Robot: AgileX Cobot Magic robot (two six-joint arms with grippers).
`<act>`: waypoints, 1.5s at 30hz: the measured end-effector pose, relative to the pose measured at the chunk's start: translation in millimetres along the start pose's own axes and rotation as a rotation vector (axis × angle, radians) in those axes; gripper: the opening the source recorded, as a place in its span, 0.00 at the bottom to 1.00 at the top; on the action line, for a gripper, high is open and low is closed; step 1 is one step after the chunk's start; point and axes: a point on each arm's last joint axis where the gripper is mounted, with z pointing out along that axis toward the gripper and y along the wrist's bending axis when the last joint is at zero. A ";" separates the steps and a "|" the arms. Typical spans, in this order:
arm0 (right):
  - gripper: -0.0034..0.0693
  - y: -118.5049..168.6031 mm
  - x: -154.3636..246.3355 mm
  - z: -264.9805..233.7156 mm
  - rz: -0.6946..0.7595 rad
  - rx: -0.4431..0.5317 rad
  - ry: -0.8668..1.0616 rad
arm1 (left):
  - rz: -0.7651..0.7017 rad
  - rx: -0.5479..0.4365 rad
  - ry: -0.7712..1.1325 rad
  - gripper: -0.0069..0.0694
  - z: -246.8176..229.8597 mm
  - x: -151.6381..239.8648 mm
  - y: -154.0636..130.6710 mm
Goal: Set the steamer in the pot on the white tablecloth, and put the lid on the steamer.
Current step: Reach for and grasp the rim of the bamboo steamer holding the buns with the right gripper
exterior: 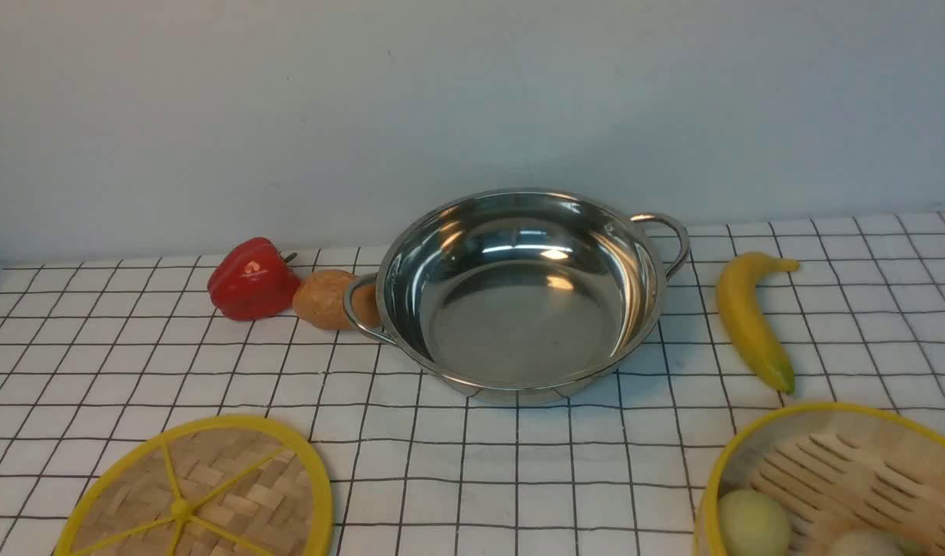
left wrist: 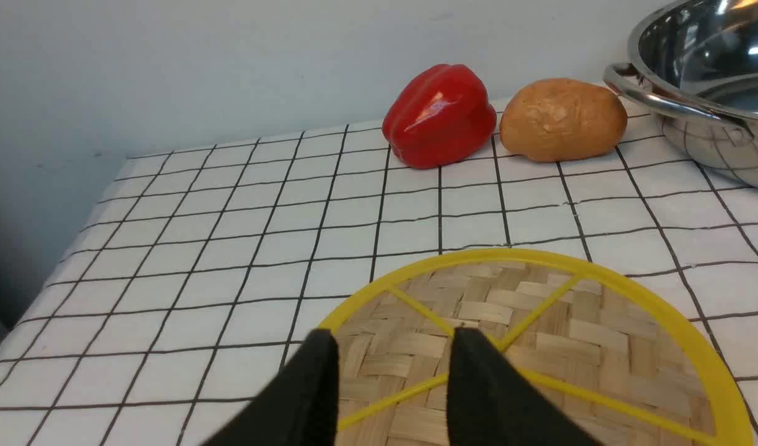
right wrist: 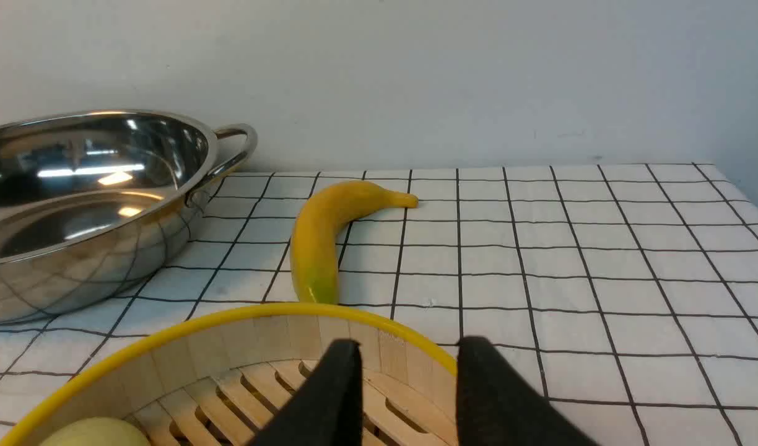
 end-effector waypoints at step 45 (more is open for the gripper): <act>0.38 12.0 -45.2 -16.4 0.149 -0.084 -0.101 | 0.000 0.000 0.000 0.41 0.0 0.0 0.0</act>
